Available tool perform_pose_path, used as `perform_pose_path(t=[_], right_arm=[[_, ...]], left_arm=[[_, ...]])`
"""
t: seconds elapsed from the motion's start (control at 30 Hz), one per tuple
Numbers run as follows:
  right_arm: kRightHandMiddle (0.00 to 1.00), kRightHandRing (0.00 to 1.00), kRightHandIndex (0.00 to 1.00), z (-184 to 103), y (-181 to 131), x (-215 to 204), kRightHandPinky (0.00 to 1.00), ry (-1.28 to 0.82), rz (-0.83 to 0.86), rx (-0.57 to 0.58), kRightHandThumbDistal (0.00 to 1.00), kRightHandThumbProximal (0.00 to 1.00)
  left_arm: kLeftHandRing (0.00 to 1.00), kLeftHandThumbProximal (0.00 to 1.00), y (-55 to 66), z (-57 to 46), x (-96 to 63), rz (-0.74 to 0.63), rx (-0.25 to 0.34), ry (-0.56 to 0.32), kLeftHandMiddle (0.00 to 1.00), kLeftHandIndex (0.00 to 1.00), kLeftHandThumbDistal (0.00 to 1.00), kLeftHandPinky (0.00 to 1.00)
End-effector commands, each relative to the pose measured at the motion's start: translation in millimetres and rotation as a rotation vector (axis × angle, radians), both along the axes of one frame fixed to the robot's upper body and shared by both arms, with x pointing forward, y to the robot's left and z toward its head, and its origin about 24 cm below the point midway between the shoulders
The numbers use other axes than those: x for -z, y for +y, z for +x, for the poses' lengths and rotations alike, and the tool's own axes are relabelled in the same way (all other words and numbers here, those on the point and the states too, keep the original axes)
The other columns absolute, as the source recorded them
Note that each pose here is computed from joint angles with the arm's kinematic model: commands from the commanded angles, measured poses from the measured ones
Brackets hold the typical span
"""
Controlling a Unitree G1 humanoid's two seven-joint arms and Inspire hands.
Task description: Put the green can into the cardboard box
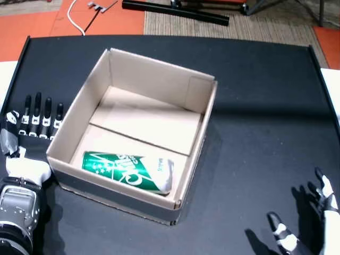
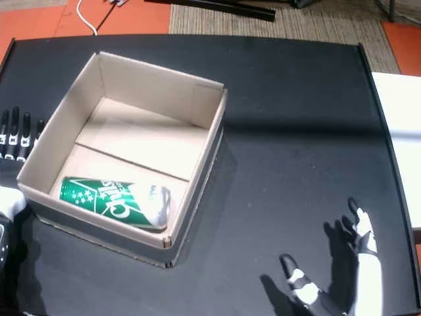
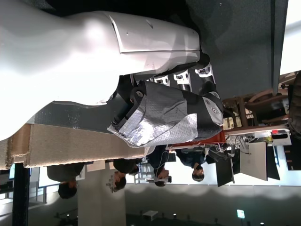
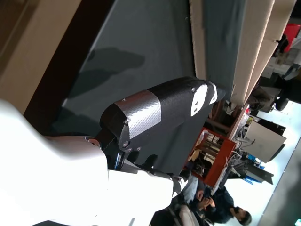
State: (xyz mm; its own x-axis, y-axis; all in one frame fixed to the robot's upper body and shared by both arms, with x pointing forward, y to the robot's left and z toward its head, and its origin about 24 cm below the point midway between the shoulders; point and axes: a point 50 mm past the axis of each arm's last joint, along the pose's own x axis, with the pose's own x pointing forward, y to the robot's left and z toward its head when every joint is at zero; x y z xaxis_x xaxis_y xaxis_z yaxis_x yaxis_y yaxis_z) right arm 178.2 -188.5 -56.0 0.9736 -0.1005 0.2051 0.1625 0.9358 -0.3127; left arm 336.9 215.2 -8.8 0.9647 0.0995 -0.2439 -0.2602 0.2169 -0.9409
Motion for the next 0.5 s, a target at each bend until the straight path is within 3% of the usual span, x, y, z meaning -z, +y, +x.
perform_pose_path(t=[0.0,0.27,0.47], right_arm=[[0.94,0.99,0.9,-2.3,4.6,4.3,1.0,0.021,0.027,-0.007,0.97,0.53],[0.93,0.99,0.9,0.7,6.4,7.6,1.0,0.057,0.023,-0.023,0.97,0.56],[0.93,0.99,0.9,2.2,7.1,7.7,1.0,0.064,0.018,-0.04,0.99,0.56]], left_arm=[[0.59,0.55,-1.9,-20.6,26.8,-0.004,0.012,0.126,0.5,0.53,0.0,0.75],[0.57,0.55,-0.2,-20.6,26.7,0.0,0.004,0.136,0.49,0.53,0.0,0.74],[0.63,0.54,0.9,-21.5,26.9,0.006,0.013,0.124,0.53,0.55,0.0,0.78]])
